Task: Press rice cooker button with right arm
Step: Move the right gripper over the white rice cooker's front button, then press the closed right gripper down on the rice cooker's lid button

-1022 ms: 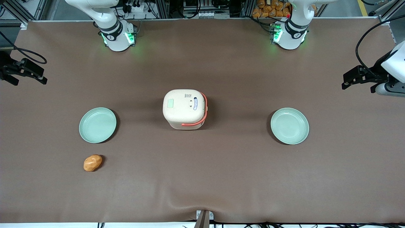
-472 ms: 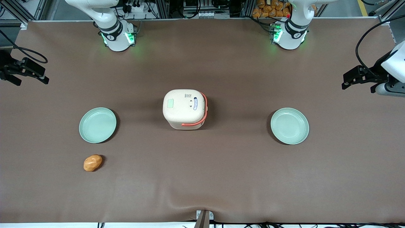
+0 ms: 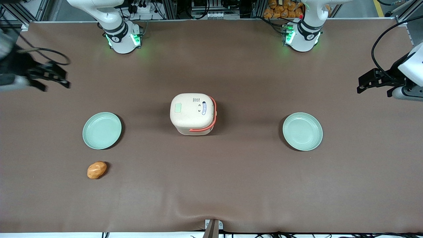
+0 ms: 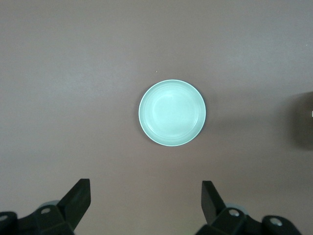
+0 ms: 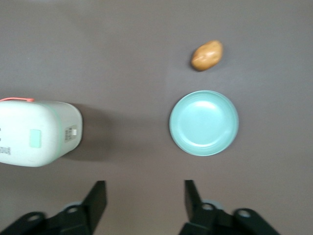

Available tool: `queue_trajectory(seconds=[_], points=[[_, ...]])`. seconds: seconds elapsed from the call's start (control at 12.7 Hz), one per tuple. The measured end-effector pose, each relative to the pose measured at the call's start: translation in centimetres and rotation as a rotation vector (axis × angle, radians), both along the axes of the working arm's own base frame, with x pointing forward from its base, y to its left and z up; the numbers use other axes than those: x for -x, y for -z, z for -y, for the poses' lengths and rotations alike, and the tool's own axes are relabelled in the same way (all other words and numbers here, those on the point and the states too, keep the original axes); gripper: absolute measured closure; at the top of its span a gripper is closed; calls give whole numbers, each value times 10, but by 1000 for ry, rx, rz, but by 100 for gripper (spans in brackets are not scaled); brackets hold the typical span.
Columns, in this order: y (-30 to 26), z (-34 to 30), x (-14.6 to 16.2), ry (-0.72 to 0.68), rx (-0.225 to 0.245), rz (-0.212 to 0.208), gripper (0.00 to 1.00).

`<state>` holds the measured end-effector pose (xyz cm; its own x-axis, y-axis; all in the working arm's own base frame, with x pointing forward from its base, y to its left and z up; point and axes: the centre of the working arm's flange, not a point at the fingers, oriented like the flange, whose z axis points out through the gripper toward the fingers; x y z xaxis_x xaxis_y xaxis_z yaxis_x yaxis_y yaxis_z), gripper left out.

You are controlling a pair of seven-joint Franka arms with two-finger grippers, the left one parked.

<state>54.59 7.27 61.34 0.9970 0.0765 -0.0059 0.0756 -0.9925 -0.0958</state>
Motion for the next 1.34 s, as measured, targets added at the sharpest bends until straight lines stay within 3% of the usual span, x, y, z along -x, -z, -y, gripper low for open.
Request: queue_trajectory(seconds=[0.39,0.47,0.71,0.94,1.34], points=[[105,-176,-13,77,40,-86,93],[124,-205,-11,78,48,-85,99],[166,-248,-9,52,65,-86,99],[201,-286,5,-30,139,-88,99],[235,-312,11,-71,160,-72,99]])
